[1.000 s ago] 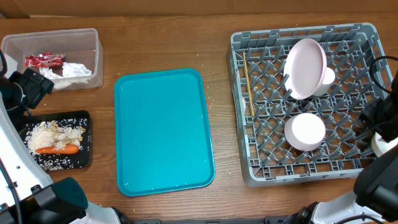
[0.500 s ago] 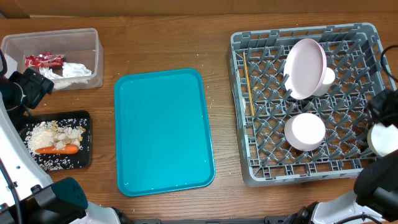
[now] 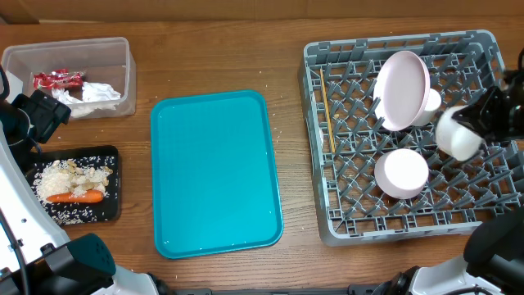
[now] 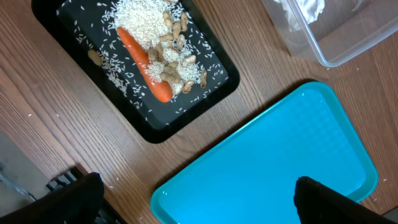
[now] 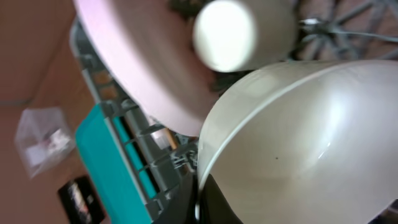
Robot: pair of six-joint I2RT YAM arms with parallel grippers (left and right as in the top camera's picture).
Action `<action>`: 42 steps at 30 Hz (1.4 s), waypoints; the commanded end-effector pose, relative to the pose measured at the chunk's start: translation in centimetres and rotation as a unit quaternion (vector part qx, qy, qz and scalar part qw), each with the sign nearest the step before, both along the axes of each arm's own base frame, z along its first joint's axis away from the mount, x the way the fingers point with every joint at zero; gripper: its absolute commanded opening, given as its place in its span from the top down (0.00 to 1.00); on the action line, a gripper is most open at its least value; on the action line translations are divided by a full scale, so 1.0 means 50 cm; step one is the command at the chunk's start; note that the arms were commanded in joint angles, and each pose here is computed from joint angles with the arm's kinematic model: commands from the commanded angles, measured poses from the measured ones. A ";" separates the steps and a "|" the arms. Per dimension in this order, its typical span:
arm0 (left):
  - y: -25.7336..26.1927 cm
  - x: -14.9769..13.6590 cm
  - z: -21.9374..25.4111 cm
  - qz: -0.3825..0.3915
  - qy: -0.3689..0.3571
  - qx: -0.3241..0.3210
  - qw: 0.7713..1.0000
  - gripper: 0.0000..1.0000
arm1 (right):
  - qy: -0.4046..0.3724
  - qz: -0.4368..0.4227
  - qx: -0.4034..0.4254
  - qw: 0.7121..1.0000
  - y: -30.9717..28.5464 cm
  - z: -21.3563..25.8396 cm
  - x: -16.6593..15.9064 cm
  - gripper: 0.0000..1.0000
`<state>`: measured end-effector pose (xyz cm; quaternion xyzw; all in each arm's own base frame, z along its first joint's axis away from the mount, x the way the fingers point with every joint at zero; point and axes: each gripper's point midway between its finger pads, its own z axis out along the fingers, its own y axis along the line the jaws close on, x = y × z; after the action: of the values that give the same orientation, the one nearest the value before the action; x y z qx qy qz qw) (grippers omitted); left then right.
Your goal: Sort waste into correct bins and load items into the dishwasher rack
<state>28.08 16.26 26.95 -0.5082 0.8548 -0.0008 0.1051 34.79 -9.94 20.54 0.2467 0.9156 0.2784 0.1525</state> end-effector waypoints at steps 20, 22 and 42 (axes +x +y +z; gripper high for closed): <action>0.001 -0.001 -0.005 0.005 0.005 0.000 1.000 0.00 | -0.139 -0.057 0.129 0.980 -0.083 0.001 -0.028 0.96; 0.001 -0.001 -0.005 0.005 0.005 0.000 1.000 0.00 | -0.133 -0.067 0.134 0.980 -0.090 0.000 -0.039 0.96; 0.001 -0.001 -0.004 0.005 0.005 0.000 1.000 0.00 | -0.249 -0.049 0.219 0.942 -0.073 0.093 -0.026 0.96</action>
<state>28.08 16.26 26.95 -0.5082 0.8548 -0.0008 0.1051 32.85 -14.20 22.06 0.2913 0.7848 0.4755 0.2703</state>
